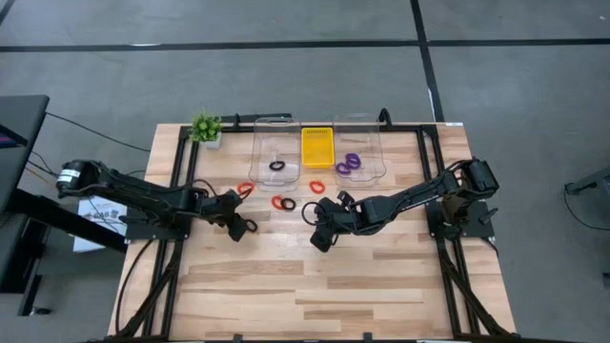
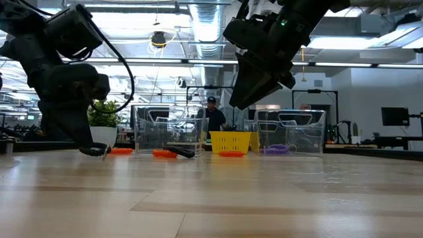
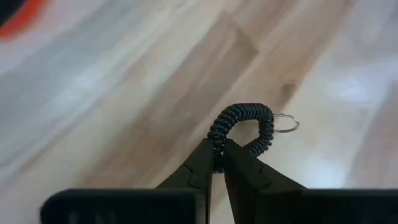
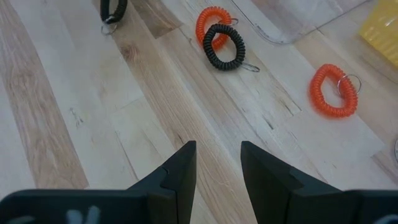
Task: Sort spring keychains
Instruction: Put the left black spring keychain into the left transparent bin
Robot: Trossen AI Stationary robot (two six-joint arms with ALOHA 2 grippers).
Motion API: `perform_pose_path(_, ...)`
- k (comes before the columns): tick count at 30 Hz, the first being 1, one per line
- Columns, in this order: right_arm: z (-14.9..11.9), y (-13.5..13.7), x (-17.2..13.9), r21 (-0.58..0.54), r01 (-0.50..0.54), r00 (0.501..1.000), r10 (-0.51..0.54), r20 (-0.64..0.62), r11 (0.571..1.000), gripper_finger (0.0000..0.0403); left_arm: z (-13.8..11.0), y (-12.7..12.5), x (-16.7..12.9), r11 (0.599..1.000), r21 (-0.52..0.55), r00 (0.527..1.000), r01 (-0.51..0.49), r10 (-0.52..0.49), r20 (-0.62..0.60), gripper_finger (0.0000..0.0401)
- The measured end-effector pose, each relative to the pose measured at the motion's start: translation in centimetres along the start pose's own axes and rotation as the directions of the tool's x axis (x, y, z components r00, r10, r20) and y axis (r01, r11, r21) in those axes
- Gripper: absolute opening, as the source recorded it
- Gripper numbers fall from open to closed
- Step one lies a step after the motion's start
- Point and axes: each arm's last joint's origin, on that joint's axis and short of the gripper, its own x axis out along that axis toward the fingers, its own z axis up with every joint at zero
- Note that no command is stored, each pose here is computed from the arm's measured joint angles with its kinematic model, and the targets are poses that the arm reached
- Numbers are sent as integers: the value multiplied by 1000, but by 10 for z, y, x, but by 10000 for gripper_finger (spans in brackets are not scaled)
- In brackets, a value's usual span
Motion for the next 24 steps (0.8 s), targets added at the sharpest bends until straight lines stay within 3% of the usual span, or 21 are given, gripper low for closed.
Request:
perform_pose_path(11, 0, 0, 0, 0, 0, 1000, 0, 0, 1000, 116, 5, -20, -3, 983, 94, 982, 155, -164, 92, 29)
perform_pose_path(24, 0, 0, 0, 0, -1, 1000, 1, -1, 1000, 116, 11, -29, -6, 965, 123, 955, 230, -249, 162, 29)
